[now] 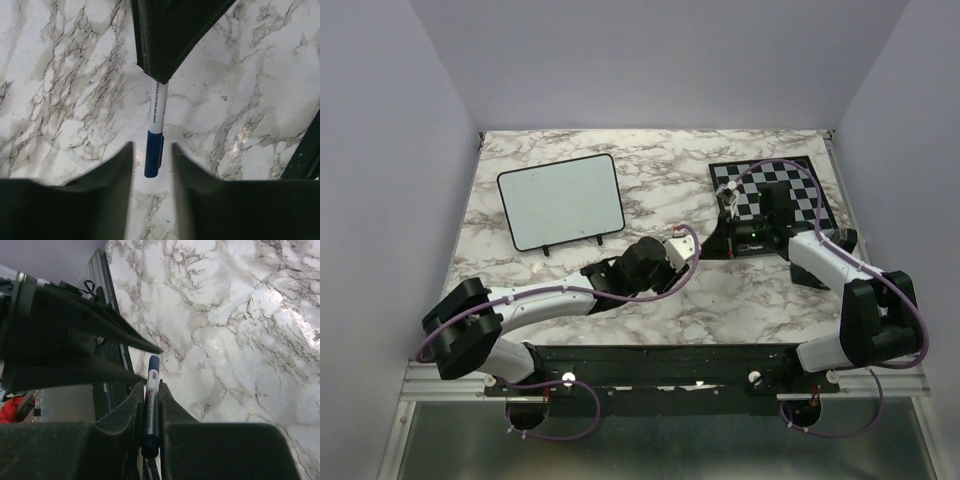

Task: Write a sentence on the whiteboard
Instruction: Pass from the left arm to the right, then pass from the right arm to the left

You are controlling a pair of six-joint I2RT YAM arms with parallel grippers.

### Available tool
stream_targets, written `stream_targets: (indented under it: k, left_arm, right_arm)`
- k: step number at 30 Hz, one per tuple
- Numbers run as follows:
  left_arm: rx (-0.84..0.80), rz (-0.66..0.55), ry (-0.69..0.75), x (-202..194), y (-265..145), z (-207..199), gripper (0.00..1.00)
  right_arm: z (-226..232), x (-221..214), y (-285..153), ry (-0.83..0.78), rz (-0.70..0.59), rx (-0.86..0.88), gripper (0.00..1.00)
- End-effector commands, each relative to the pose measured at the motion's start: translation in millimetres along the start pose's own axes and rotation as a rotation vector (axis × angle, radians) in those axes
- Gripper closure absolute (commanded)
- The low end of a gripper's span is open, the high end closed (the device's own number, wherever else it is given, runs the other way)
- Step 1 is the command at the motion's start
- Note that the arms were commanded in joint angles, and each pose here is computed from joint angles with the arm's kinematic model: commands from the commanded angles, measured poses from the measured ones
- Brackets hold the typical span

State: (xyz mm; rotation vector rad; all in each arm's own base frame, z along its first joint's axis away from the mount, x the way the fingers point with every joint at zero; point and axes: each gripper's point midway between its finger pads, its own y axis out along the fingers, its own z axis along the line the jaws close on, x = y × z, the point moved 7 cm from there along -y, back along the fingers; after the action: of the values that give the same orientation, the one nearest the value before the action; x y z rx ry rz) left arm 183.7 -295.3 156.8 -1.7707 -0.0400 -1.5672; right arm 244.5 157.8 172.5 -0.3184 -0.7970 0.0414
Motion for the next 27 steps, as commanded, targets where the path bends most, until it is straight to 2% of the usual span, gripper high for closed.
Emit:
stream_targets:
  k: [1, 3, 4, 6, 13, 15, 20, 23, 27]
  left_arm:
    - [0.026, -0.166, -0.068, 33.4, -28.1, 5.9, 0.39]
    - [0.024, -0.199, -0.103, 30.1, -37.7, 13.9, 0.25]
    - [-0.025, -0.246, -0.113, 37.3, -49.5, 12.4, 0.22]
    - [-0.057, -0.262, -0.134, 31.8, -56.8, 15.3, 0.18]
    - [-0.26, -0.316, 0.02, 19.5, -65.8, 2.1, 0.17]
    - [-0.304, -0.312, 0.082, 18.3, -62.1, -1.4, 0.13]
    - [-0.31, -0.266, 0.118, 24.2, -47.0, 0.5, 0.14]
    - [-0.298, -0.252, 0.138, 30.2, -39.7, 3.3, 0.19]
    - [-0.294, -0.223, 0.149, 35.5, -33.5, 5.0, 0.29]
  right_arm:
    - [19.2, 17.2, -4.5, -0.084, -0.031, 0.082, 0.99]
    - [21.1, 19.9, -9.0, -0.082, -0.045, 0.08, 0.99]
    - [24.0, 21.6, -11.3, -0.092, -0.053, 0.084, 0.99]
    - [28.1, 23.4, -15.2, -0.09, -0.067, 0.099, 0.99]
    - [43.9, 27.9, -21.5, -0.137, -0.118, 0.146, 0.99]
    - [45.1, 26.9, -22.2, -0.132, -0.118, 0.153, 0.99]
    - [48.5, 25.1, -22.3, -0.136, -0.116, 0.186, 0.99]
    - [49.7, 24.2, -22.5, -0.143, -0.114, 0.199, 0.99]
    - [48.9, 23.1, -22.2, -0.154, -0.114, 0.204, 0.98]
